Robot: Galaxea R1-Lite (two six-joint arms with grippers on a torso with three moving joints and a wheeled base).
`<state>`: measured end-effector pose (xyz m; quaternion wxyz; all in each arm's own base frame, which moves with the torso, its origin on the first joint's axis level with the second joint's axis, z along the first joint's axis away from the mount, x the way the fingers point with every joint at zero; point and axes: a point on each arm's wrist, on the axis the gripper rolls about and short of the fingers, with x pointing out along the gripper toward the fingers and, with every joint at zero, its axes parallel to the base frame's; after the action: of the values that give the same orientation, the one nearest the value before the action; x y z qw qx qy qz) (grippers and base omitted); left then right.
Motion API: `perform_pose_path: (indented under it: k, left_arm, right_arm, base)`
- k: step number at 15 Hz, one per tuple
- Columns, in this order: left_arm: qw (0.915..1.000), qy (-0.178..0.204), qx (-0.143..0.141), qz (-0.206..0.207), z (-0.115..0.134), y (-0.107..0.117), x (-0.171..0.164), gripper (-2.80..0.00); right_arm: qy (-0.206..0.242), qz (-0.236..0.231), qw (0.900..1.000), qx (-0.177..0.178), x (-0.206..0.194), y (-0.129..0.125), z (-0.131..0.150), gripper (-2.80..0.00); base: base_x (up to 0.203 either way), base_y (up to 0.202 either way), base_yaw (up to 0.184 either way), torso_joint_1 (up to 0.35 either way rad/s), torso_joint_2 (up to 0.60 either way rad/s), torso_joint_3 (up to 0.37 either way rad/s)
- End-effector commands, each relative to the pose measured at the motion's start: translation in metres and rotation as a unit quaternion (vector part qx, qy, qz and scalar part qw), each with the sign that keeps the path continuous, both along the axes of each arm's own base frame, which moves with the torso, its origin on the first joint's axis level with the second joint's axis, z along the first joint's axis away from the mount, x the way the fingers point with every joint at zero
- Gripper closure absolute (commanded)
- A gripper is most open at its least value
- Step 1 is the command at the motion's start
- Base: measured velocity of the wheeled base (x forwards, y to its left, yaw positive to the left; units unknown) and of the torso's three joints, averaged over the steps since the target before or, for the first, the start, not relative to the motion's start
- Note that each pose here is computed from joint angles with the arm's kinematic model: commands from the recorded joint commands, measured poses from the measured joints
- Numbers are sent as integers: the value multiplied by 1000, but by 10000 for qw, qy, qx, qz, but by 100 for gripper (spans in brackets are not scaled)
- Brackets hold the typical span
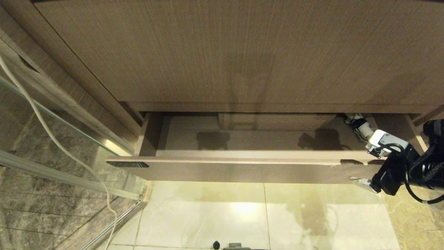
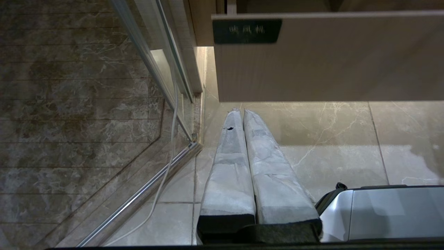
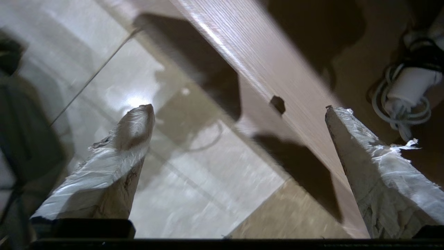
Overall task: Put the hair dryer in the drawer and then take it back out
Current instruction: Pull open the drawer
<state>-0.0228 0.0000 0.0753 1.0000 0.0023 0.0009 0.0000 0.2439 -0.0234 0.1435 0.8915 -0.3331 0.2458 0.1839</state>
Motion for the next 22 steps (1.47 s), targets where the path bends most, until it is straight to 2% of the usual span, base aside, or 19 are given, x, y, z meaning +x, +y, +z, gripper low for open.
perform_pose_path:
  k: [1, 5, 7, 12, 15, 16, 18, 19, 20, 22]
  left_arm:
    - [10000, 7, 0, 0, 0, 0, 0, 0]
    - [10000, 7, 0, 0, 0, 0, 0, 0]
    - [10000, 0, 0, 0, 0, 0, 0, 0]
    - [10000, -1, 0, 0, 0, 0, 0, 0]
    - [10000, 7, 0, 0, 0, 0, 0, 0]
    - [10000, 0, 0, 0, 0, 0, 0, 0]
    - [10000, -1, 0, 0, 0, 0, 0, 0]
    - [10000, 7, 0, 0, 0, 0, 0, 0]
    - [10000, 0, 0, 0, 0, 0, 0, 0]
    - [10000, -1, 0, 0, 0, 0, 0, 0]
  right_arm:
    - [-173, -275, 9994, 90, -24, -6, 19, -280]
    - [9, -1142, 9908, 731, -73, -15, 40, -280]
    - [-88, -1548, 9843, 847, -96, -19, 49, -280]
    - [-375, -2200, 9699, 976, -131, -22, 61, -280]
    - [-505, -2243, 9678, 1020, -142, -18, 65, -280]
    - [-572, -2299, 9665, 990, -144, -18, 67, -280]
    - [-719, -2724, 9563, 784, -151, -20, 69, -280]
    - [-726, -2763, 9552, 768, -152, -20, 69, -280]
    - [-714, -3063, 9471, 631, -154, -21, 69, -280]
    - [-593, -3181, 9438, 679, -154, -22, 64, -280]
  base:
    - [0, 0, 0, 0, 0, 0]
    - [0, 0, 0, 0, 0, 0]
    - [0, 0, 0, 0, 0, 0]
    - [0, 0, 0, 0, 0, 0]
    - [0, 0, 0, 0, 0, 0]
    - [0, 0, 0, 0, 0, 0]
    - [0, 0, 0, 0, 0, 0]
    - [0, 0, 0, 0, 0, 0]
    - [0, 0, 0, 0, 0, 0]
    - [0, 0, 0, 0, 0, 0]
